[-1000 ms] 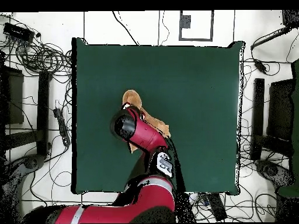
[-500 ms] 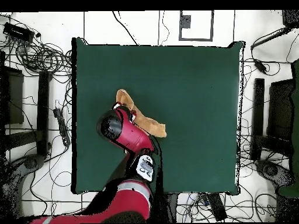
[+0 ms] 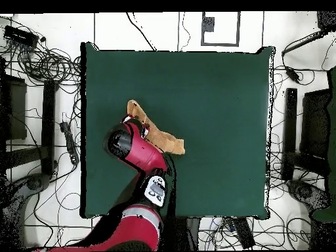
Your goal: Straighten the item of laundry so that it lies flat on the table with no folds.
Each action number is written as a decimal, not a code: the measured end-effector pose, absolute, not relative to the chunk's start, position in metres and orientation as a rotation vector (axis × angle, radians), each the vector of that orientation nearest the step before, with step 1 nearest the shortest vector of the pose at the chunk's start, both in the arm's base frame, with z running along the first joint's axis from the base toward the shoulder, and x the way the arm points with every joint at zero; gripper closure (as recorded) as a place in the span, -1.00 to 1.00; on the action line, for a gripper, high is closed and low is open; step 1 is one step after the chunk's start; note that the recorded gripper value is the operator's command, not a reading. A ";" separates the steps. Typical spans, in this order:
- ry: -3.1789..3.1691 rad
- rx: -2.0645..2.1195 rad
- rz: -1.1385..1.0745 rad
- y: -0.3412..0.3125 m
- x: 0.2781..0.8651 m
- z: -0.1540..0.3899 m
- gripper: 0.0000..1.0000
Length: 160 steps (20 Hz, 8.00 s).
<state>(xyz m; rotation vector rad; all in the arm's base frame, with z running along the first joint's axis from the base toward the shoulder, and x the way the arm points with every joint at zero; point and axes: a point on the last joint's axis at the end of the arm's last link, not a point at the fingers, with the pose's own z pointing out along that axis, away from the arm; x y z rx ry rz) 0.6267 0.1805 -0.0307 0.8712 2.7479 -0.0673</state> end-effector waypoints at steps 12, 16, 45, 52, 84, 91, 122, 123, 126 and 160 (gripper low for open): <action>2.819 0.979 0.000 0.227 0.611 -0.003 -1.00; 2.801 1.082 0.038 0.246 0.607 0.005 -1.00; 2.593 1.204 0.100 0.249 0.626 -0.046 -1.00; 2.594 1.198 0.118 0.277 0.621 -0.046 -1.00; 2.749 1.580 0.061 0.307 0.580 -0.018 -1.00; 2.738 1.562 0.096 0.303 0.595 0.031 -1.00; 2.754 1.364 -0.099 0.198 0.611 0.073 -1.00; 2.754 1.362 -0.104 0.193 0.611 0.073 -1.00; 2.743 1.371 -0.112 0.174 0.616 0.076 -1.00; 2.841 1.407 -0.044 0.215 0.482 0.014 -1.00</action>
